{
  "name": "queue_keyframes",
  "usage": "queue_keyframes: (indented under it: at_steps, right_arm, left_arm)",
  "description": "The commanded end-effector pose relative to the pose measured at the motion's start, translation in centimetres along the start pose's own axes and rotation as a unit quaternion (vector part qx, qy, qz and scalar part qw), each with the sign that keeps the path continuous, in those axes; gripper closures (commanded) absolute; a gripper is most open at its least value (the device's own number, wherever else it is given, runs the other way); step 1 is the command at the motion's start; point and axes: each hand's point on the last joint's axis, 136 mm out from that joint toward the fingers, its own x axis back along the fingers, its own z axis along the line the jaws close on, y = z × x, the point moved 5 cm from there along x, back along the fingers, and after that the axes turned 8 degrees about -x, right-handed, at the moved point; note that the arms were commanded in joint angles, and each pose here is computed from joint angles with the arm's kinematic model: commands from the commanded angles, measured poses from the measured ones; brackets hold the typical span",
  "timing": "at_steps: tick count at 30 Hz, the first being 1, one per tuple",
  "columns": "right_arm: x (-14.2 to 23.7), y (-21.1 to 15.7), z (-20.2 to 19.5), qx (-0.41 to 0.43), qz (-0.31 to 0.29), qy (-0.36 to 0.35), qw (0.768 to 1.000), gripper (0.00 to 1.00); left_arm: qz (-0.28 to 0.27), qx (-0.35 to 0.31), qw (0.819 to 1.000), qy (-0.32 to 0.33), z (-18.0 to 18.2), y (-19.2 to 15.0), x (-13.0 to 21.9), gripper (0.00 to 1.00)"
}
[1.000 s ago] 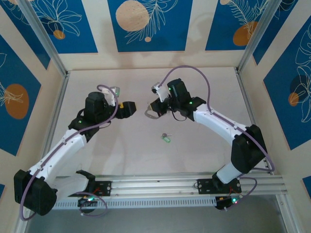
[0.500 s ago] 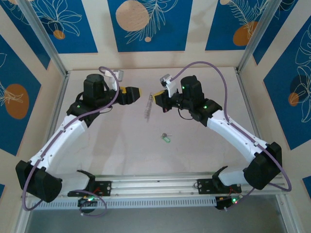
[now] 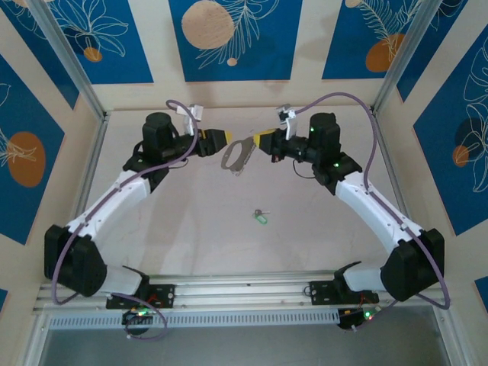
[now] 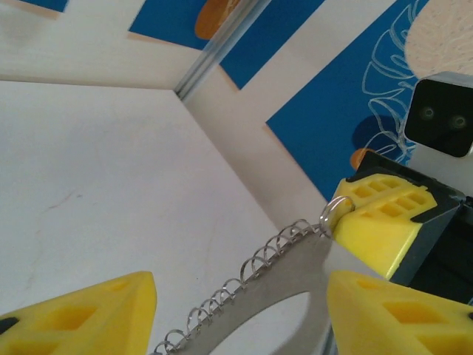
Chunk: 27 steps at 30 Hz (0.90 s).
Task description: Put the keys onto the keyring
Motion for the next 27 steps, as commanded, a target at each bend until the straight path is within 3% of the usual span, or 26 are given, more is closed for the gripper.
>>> queue_keyframes:
  at_steps: [1,14,27]
  right_arm:
    - [-0.1,0.8,0.3,-0.017,-0.003,0.058,0.998,1.00]
    - [-1.9,1.4,-2.3,-0.056,0.027,0.120,0.991,1.00]
    - [-1.6,1.5,-1.3,-0.071,0.024,0.136,0.988,1.00]
  left_arm:
    - [-0.039,-0.022,0.997,-0.068,-1.0,2.1,-0.9,0.42]
    - [-0.056,-0.024,0.992,-0.114,0.3,3.0,-3.5,0.45]
    - [-0.036,-0.025,0.992,-0.119,-0.7,1.7,-3.5,0.52]
